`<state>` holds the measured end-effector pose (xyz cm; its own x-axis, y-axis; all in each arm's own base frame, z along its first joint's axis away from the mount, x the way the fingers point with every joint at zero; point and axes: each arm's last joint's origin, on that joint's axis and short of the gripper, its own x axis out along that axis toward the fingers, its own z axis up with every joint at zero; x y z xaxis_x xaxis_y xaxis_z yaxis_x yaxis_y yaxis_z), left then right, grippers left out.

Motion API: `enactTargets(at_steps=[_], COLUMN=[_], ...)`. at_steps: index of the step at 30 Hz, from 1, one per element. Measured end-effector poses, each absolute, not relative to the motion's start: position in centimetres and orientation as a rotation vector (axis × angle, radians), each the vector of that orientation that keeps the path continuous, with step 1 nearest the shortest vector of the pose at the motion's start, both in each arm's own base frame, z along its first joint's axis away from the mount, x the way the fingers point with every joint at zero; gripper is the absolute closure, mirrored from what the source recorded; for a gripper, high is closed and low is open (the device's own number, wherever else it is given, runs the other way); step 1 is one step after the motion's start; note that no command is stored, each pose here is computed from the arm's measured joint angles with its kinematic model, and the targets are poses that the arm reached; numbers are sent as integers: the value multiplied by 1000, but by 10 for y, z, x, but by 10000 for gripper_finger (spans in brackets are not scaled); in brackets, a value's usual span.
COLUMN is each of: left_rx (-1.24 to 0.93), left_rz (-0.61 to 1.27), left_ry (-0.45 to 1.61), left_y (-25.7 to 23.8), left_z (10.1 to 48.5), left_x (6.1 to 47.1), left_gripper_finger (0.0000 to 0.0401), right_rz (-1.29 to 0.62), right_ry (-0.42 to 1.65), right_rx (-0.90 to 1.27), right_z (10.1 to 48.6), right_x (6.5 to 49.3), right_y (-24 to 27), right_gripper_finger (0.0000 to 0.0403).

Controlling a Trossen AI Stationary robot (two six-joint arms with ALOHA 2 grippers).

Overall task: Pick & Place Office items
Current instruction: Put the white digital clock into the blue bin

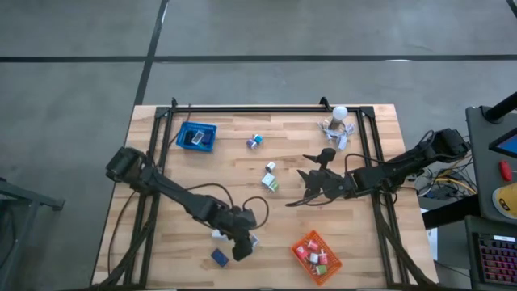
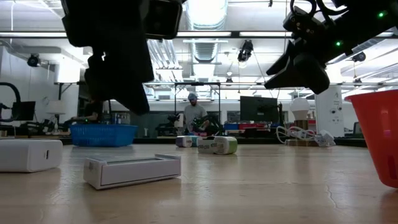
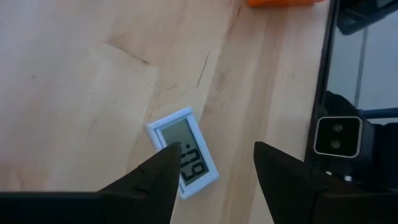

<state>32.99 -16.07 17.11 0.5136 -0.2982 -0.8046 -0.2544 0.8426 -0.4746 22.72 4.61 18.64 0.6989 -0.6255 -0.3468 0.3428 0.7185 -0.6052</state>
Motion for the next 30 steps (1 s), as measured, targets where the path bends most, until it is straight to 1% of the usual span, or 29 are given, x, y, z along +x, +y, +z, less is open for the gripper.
enactTargets(at_steps=[5, 10, 17, 20, 26, 30], left_rx=[-577, -549, -566, -586, -651, -667], left_rz=[-2, 55, 71, 84, 144, 163], left_ry=[1094, 1084, 1078, 1072, 1052, 1047], left_y=[-165, -163, -162, -162, -161, -161], left_z=[167, 166, 166, 166, 166, 166], left_x=[337, 336, 337, 337, 338, 338], left_gripper_finger=[192, 192, 189, 169, 113, 96], right_rz=[-571, -571, -570, -570, -569, -568], right_ry=[585, 588, 591, 591, 592, 593], right_rx=[-531, -531, -532, -532, -537, -539], right_z=[185, 185, 184, 184, 184, 184], right_x=[226, 226, 226, 226, 226, 226], right_y=[46, 46, 46, 46, 46, 46], right_gripper_finger=[117, 117, 117, 117, 117, 117])
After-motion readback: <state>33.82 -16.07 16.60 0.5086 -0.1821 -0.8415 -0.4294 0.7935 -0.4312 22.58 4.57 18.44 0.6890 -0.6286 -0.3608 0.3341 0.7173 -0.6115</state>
